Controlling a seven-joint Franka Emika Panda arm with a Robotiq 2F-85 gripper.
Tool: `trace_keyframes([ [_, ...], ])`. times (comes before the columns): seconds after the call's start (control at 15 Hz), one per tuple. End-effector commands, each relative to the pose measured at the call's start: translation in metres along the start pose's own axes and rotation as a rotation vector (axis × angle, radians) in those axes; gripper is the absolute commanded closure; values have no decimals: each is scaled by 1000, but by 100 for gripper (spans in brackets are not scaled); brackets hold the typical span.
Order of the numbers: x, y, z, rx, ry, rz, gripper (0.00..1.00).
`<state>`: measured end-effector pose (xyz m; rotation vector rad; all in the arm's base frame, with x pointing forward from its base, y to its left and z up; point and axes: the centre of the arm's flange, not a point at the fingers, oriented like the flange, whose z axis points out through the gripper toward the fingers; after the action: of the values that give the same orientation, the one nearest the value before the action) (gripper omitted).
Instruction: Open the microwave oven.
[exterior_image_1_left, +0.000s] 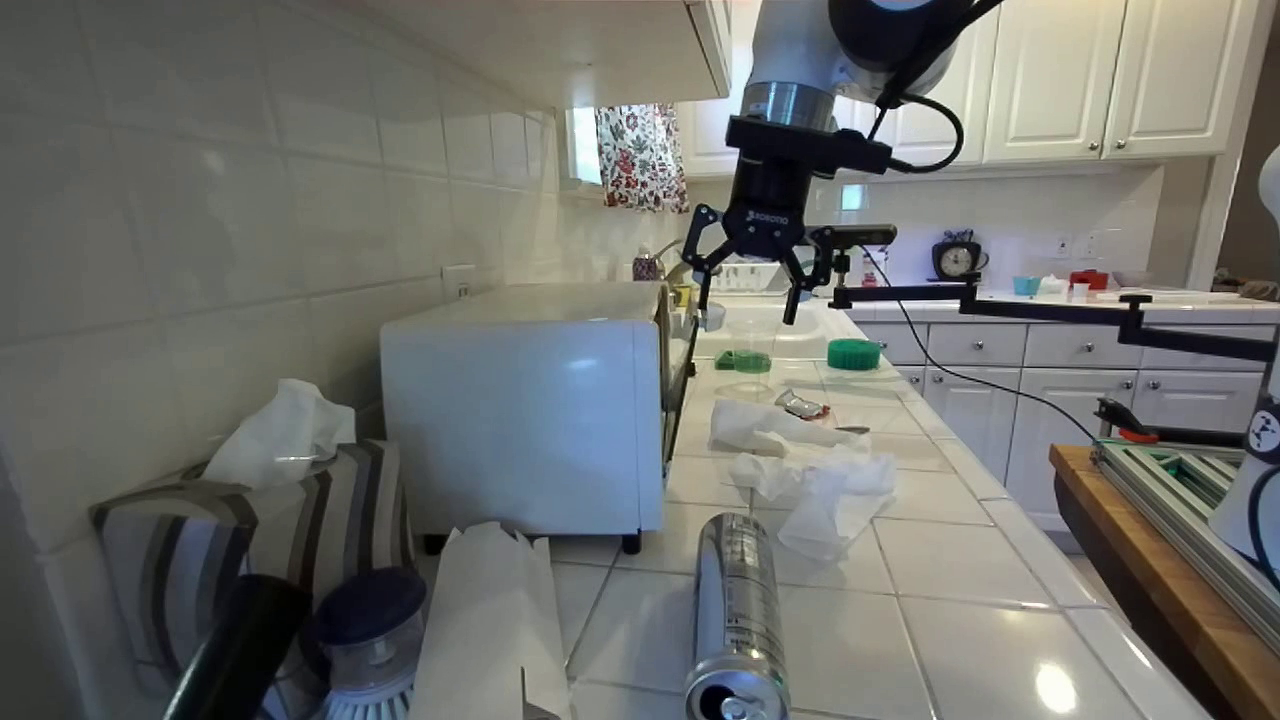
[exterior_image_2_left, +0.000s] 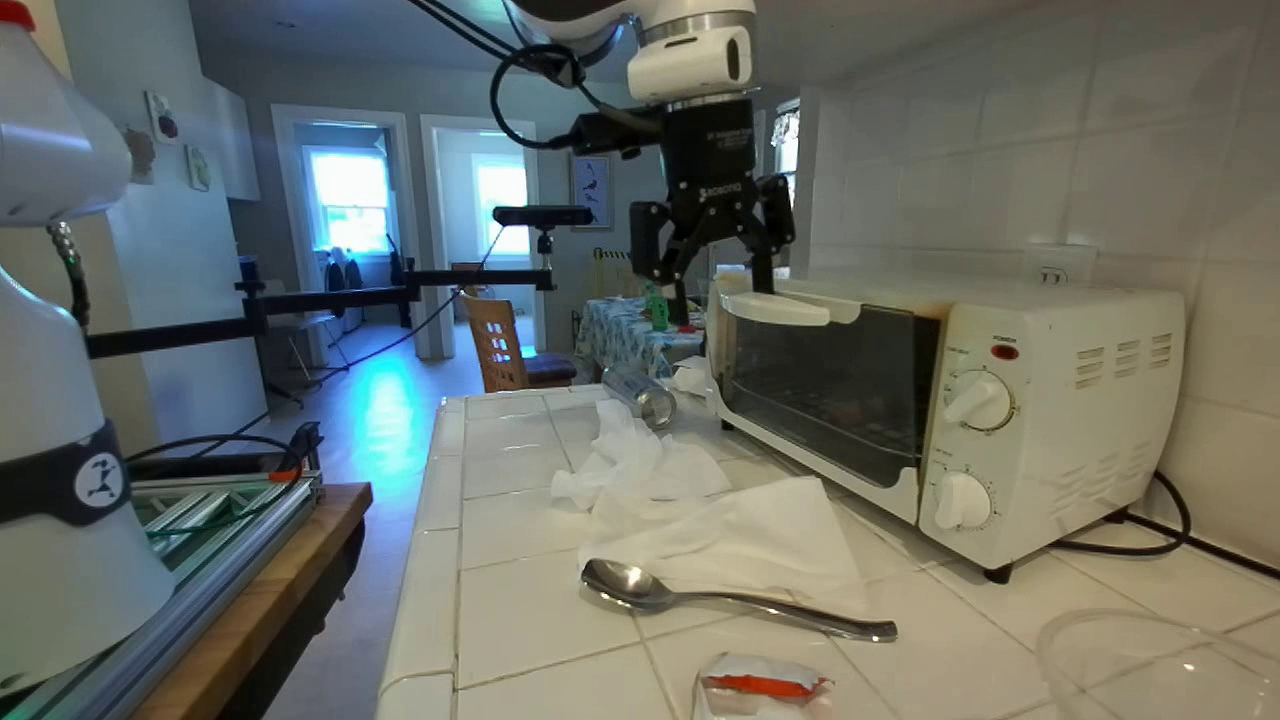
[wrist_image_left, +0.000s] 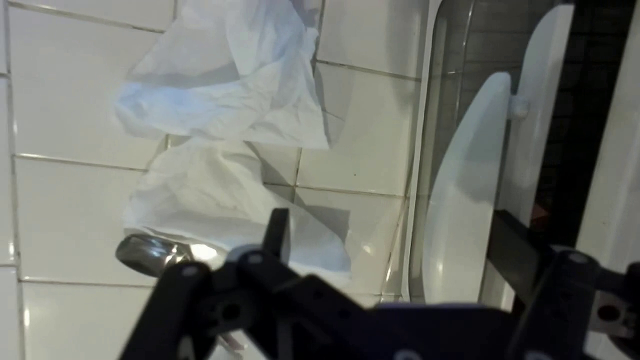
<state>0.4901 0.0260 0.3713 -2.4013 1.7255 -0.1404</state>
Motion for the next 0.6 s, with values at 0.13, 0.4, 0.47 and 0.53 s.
trace_keyframes([
  [0.13, -5, 9, -8, -40, 5, 38, 0],
  [0.4, -4, 13, -6, -62, -3, 51, 0],
  [0.47, -4, 14, -6, -68, -6, 54, 0],
  [0.53, -4, 15, -6, -71, -8, 56, 0],
])
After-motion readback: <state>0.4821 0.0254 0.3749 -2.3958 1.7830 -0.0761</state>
